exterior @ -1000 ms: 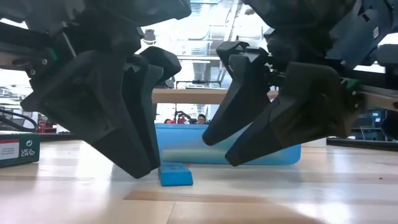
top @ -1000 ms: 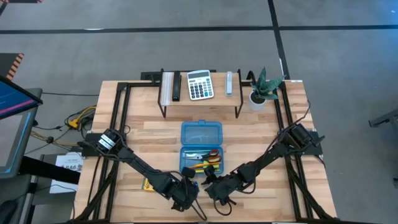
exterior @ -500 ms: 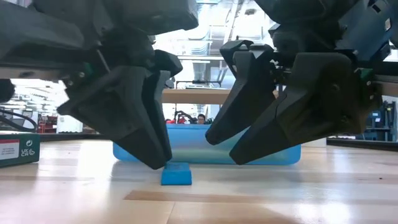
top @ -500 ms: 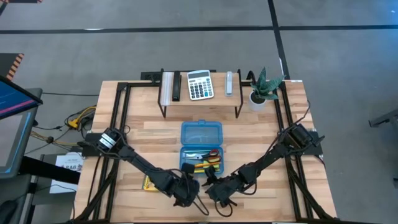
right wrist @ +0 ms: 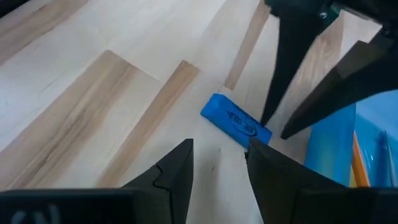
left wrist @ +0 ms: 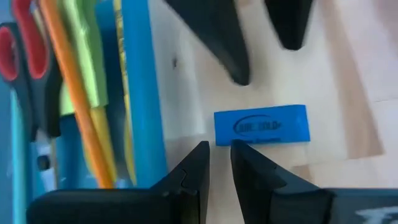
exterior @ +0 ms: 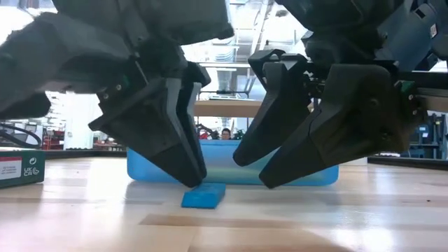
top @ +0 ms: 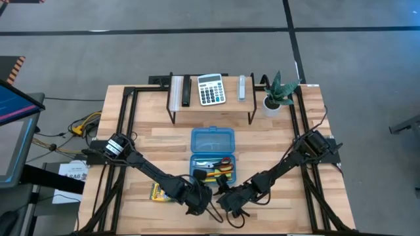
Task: Pack school essentials
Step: Put the blue eraser into the blue supply box
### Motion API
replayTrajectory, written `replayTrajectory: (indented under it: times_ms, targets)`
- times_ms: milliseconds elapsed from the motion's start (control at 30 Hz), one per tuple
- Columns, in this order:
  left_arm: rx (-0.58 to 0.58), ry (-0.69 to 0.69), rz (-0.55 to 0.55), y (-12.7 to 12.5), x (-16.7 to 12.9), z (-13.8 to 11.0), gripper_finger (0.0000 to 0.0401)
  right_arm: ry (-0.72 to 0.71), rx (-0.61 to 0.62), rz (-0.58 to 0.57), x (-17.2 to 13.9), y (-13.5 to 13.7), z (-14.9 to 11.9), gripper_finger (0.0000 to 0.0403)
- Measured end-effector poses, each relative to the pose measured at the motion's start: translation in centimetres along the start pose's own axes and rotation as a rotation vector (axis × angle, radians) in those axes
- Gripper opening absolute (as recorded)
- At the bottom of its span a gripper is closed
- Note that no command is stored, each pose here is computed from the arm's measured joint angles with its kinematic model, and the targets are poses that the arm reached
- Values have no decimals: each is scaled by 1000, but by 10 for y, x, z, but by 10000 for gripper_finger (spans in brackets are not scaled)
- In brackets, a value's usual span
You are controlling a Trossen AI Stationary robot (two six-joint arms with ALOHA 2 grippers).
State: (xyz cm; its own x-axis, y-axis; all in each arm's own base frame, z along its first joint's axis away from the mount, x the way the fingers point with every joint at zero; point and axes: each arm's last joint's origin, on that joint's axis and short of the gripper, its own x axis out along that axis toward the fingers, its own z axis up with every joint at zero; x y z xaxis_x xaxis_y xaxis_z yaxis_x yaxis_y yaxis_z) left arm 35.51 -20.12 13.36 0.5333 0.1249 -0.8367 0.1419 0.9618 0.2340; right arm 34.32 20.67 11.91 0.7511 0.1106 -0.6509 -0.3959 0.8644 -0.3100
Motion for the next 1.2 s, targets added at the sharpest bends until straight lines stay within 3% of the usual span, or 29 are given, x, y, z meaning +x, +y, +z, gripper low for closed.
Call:
replayTrajectory:
  times_ms: [367,600,833,1200]
  targets:
    - [31,-100,-139,-7,-1,11,56,23,-5,0,0,-1,-2,168]
    - [14,-130,-130,-5,-20,17,56,41,-10,2,0,-1,-4,170]
    - [-11,-113,-173,-12,-21,14,58,56,46,1,1,-1,-6,170]
    - [-60,-95,-110,-19,-9,6,121,70,126,-18,3,-11,-8,165]
